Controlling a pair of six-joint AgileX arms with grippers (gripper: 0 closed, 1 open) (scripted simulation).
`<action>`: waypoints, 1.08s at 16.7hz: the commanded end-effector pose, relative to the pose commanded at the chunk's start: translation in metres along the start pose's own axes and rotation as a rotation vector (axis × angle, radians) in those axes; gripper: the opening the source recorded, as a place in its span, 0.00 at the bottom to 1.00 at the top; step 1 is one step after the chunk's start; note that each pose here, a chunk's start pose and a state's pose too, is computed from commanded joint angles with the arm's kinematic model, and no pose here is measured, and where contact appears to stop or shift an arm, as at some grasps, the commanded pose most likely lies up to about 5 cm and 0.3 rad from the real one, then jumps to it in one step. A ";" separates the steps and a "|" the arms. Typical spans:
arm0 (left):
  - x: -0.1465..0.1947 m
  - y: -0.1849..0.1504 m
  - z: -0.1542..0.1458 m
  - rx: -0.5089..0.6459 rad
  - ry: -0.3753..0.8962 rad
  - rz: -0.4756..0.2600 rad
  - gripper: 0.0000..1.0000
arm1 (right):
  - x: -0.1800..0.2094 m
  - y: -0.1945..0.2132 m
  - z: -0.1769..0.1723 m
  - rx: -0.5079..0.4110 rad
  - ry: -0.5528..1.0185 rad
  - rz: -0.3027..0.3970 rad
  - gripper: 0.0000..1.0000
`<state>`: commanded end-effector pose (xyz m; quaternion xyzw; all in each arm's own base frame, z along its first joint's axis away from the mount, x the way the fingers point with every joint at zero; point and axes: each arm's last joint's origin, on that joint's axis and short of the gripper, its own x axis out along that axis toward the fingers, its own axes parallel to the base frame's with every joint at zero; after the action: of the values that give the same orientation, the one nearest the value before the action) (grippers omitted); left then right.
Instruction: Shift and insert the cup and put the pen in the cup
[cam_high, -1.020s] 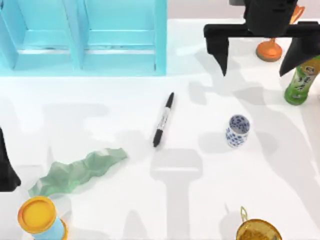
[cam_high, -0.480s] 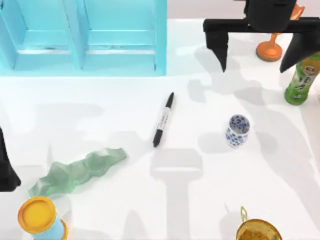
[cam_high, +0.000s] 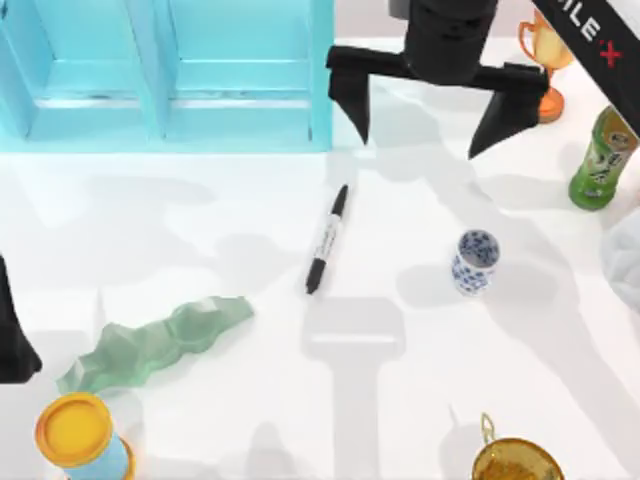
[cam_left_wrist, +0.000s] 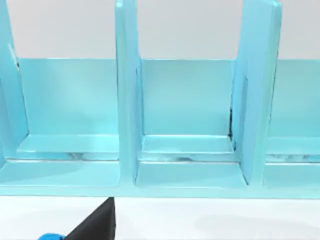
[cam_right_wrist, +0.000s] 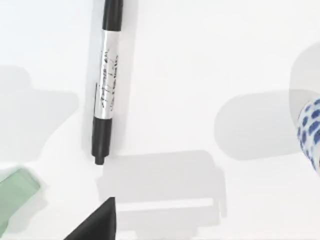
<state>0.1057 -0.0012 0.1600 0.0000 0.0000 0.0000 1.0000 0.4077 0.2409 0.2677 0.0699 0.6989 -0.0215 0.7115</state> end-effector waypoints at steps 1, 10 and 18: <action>0.000 0.000 0.000 0.000 0.000 0.000 1.00 | 0.010 0.007 0.002 0.018 -0.001 0.010 1.00; 0.000 0.000 0.000 0.000 0.000 0.000 1.00 | 0.084 0.046 -0.005 0.144 0.002 0.086 1.00; 0.000 0.000 0.000 0.000 0.000 0.000 1.00 | 0.093 0.046 -0.002 0.153 -0.011 0.101 1.00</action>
<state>0.1057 -0.0012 0.1600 0.0000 0.0000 0.0000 1.0000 0.4136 0.2933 0.1779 0.1589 0.6869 -0.0394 0.7081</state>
